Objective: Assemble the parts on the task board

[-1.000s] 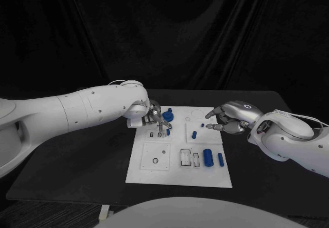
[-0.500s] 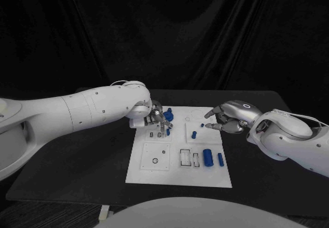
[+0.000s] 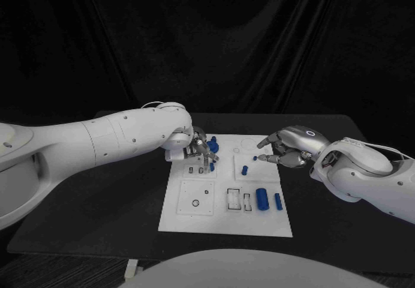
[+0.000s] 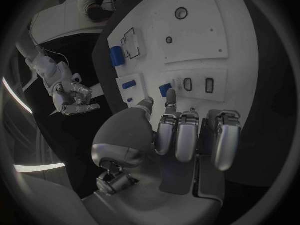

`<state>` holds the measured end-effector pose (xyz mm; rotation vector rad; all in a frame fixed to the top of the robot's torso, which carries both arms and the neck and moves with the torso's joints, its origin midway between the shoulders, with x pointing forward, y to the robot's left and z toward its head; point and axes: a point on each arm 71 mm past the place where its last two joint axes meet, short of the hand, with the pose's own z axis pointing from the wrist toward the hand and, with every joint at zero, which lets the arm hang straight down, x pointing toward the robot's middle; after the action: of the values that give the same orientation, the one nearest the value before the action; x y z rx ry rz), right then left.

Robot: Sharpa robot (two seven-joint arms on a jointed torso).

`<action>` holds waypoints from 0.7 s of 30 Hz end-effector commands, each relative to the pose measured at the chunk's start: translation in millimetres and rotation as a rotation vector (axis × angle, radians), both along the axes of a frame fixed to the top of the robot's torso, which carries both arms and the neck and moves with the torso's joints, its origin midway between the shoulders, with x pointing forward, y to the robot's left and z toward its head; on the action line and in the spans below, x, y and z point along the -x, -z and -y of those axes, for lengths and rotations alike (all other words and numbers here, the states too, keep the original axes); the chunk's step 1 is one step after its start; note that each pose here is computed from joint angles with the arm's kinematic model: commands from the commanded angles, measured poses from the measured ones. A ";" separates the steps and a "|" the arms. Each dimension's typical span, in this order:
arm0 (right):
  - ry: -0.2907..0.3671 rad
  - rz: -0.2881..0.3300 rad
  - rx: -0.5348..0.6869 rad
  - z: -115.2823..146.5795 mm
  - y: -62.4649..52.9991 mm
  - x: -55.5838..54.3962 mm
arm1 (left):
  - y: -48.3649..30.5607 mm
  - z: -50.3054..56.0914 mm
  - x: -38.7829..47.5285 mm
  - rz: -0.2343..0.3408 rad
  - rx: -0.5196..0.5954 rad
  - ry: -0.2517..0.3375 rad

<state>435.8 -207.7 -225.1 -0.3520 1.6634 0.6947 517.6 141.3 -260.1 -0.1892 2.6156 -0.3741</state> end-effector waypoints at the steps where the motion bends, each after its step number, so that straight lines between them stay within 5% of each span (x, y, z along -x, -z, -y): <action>1: 0.007 0.013 -0.009 0.1 -0.2 -0.4 | 1.7 2.3 1.1 -0.009 0.003 0.009; 21: 0.003 0.006 -0.003 -2.2 1.2 -1.3 | 9.7 5.6 4.0 -0.029 0.006 0.020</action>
<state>437.2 -205.3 -225.8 -0.3537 1.6615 0.6963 514.6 138.2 -269.2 -0.1860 2.6365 -0.3715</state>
